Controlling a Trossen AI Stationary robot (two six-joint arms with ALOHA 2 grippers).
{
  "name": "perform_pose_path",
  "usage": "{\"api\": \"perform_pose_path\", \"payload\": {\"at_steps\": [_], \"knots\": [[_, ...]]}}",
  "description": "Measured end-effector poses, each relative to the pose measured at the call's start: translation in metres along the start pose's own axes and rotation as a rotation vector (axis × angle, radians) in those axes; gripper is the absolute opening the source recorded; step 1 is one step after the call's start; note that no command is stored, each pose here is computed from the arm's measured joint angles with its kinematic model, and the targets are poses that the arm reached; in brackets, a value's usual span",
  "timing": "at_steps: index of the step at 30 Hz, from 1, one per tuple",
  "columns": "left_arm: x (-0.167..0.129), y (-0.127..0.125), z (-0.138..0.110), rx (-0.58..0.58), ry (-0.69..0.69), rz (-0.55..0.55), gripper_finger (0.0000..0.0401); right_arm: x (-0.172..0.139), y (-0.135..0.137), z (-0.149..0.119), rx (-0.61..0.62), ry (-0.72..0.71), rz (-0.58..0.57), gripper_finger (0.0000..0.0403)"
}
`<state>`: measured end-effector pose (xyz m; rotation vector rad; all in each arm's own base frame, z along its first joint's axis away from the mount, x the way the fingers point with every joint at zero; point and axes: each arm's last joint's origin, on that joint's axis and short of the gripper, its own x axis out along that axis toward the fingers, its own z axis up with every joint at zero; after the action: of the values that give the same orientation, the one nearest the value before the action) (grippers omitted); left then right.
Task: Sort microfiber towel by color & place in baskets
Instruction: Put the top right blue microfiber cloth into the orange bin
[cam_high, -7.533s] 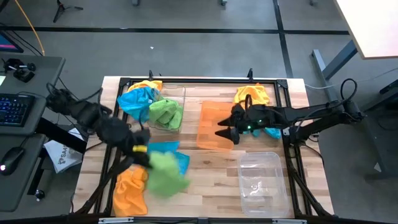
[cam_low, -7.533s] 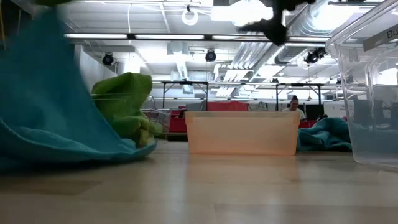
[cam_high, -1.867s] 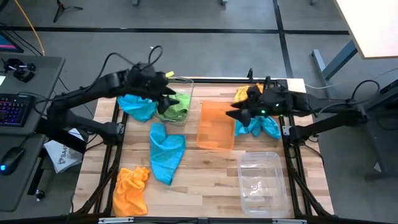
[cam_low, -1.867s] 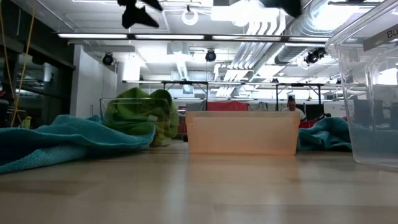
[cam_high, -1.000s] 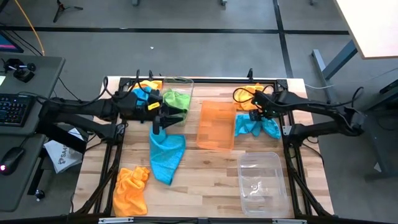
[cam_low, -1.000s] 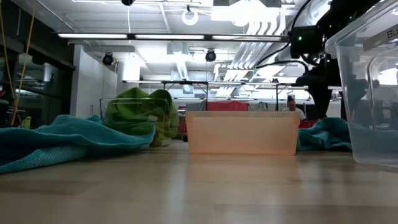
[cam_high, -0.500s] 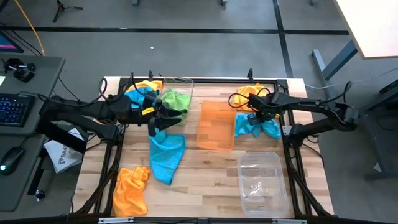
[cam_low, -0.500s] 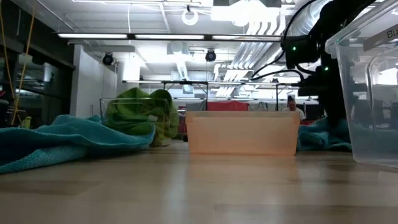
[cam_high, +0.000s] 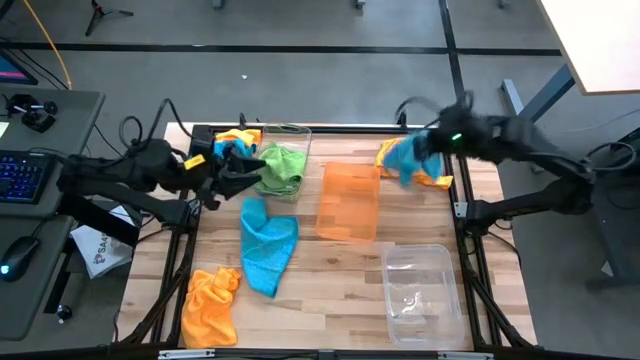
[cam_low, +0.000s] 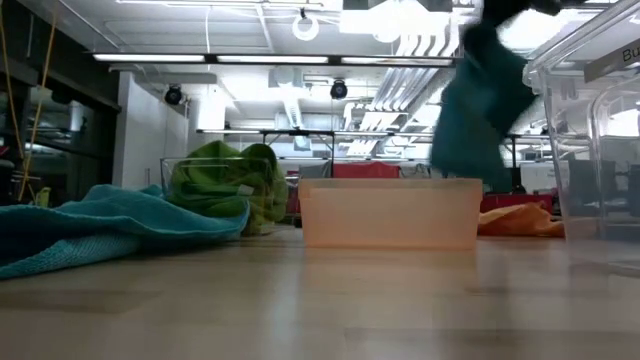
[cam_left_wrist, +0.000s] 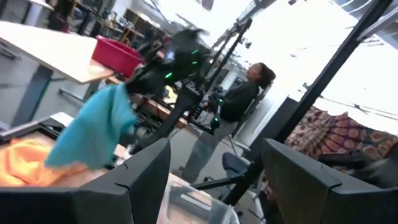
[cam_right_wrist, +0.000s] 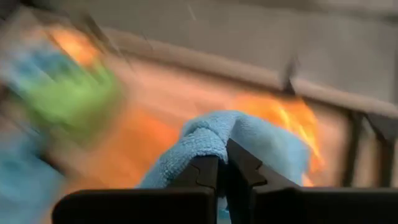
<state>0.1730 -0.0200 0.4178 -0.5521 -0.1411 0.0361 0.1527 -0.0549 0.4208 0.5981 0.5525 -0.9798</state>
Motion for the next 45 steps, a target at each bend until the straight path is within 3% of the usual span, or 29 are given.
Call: {"api": "perform_pose_path", "payload": {"at_steps": [4, 9, 14, 25, 29, 33, 35, 38, 45], "knots": [[-0.006, 0.001, 0.001, 0.012, 0.006, 0.015, 0.0241, -0.033, 0.013, 0.032, 0.015, -0.205, 0.206, 0.0002], [-0.007, 0.002, 0.001, 0.014, 0.015, 0.019, 0.0241, -0.034, 0.034, 0.042, -0.056, -0.216, 0.331, 0.0001], [-0.007, 0.002, 0.001, 0.014, 0.014, 0.019, 0.0241, 0.008, 0.065, 0.027, -0.169, -0.04, 0.311, 0.0001], [-0.007, 0.001, 0.001, 0.001, 0.017, 0.016, 0.0241, 0.105, 0.127, -0.034, -0.507, 0.401, 0.227, 0.0], [-0.007, 0.003, -0.001, -0.01, 0.035, 0.026, 0.0241, 0.117, 0.134, -0.054, -0.626, 0.539, 0.214, 0.0], [-0.007, 0.003, -0.001, -0.009, 0.038, 0.028, 0.0241, 0.107, 0.119, -0.062, -0.752, 0.684, 0.048, 0.0], [-0.007, 0.003, -0.001, -0.008, 0.039, 0.029, 0.0241, 0.101, 0.112, -0.061, -0.789, 0.711, -0.032, 0.0], [-0.007, 0.003, -0.002, -0.007, 0.042, 0.03, 0.0241, 0.098, 0.114, -0.057, -0.779, 0.683, -0.016, 0.0], [-0.007, 0.003, -0.002, -0.007, 0.041, 0.03, 0.0241, 0.115, 0.147, -0.05, -0.666, 0.474, 0.217, 0.0]]}}
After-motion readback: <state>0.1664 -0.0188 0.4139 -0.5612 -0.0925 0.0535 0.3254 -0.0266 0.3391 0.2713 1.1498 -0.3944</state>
